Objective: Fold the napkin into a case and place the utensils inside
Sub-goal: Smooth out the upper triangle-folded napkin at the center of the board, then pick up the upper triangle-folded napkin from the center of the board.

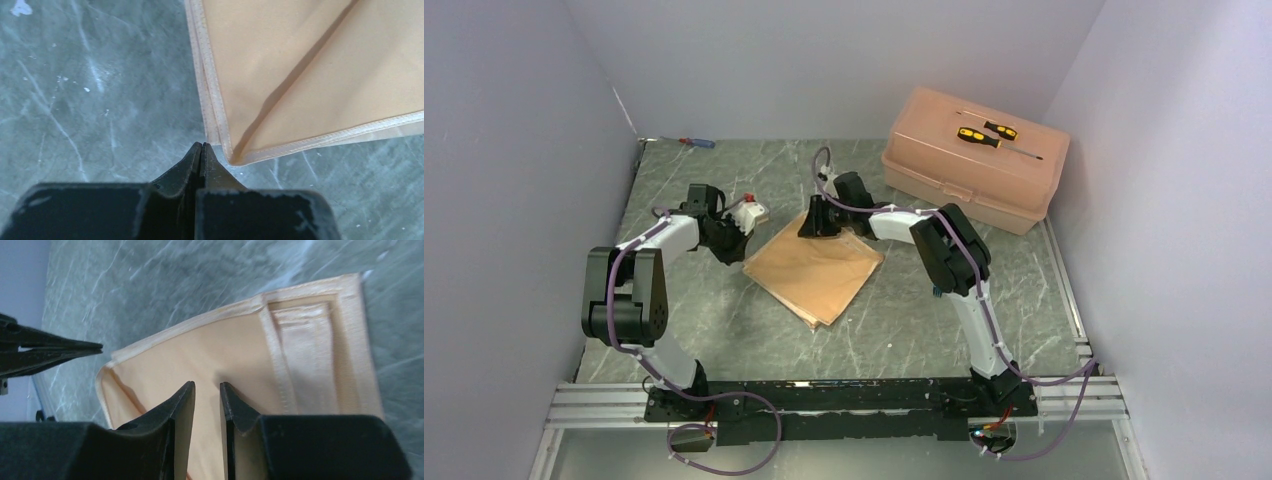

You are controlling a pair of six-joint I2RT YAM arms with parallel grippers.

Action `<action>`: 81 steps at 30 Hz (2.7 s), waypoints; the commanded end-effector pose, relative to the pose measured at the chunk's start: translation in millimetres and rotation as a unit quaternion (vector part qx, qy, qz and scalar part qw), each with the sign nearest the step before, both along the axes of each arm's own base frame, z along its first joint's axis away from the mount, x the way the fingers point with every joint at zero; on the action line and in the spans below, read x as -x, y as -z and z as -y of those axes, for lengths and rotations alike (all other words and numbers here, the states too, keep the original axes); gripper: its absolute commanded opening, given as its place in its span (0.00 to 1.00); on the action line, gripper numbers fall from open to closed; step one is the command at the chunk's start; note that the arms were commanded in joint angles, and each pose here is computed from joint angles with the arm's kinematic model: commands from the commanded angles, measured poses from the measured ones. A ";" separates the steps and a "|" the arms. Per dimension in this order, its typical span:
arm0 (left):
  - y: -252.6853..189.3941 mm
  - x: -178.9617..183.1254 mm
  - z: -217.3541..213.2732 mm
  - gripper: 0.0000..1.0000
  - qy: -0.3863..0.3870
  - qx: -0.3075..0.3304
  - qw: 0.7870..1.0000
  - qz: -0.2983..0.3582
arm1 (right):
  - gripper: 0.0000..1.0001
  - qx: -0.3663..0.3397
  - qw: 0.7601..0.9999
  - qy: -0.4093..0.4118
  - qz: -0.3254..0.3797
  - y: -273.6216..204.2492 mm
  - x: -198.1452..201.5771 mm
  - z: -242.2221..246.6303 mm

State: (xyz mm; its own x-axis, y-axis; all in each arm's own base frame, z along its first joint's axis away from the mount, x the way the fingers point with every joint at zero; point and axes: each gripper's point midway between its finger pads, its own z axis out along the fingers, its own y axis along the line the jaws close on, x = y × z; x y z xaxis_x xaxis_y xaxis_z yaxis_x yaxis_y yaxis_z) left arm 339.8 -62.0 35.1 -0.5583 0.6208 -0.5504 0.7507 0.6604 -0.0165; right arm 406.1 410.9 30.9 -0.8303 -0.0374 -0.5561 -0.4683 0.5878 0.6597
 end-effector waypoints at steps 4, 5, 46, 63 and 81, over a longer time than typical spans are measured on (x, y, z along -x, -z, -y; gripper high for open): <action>-24.9 -17.5 0.6 0.03 -0.011 0.000 0.999 0.052 | 0.29 0.012 0.995 0.081 0.063 -33.0 -46.3 18.9; -29.7 -16.6 2.8 0.03 -0.011 0.007 0.999 0.053 | 0.29 0.016 0.994 0.084 0.066 -33.9 -47.3 20.1; -100.7 -37.9 -10.9 0.53 0.033 0.148 0.988 0.021 | 0.78 0.309 0.890 -0.110 0.318 -3.0 212.4 26.3; -64.0 42.7 19.8 0.82 0.284 0.087 0.950 0.095 | 0.19 0.317 0.887 -0.073 0.327 -4.2 210.7 56.1; -26.8 55.5 60.9 0.82 0.477 -0.045 0.840 0.256 | 0.01 0.274 0.905 -0.098 0.310 -20.6 207.4 62.2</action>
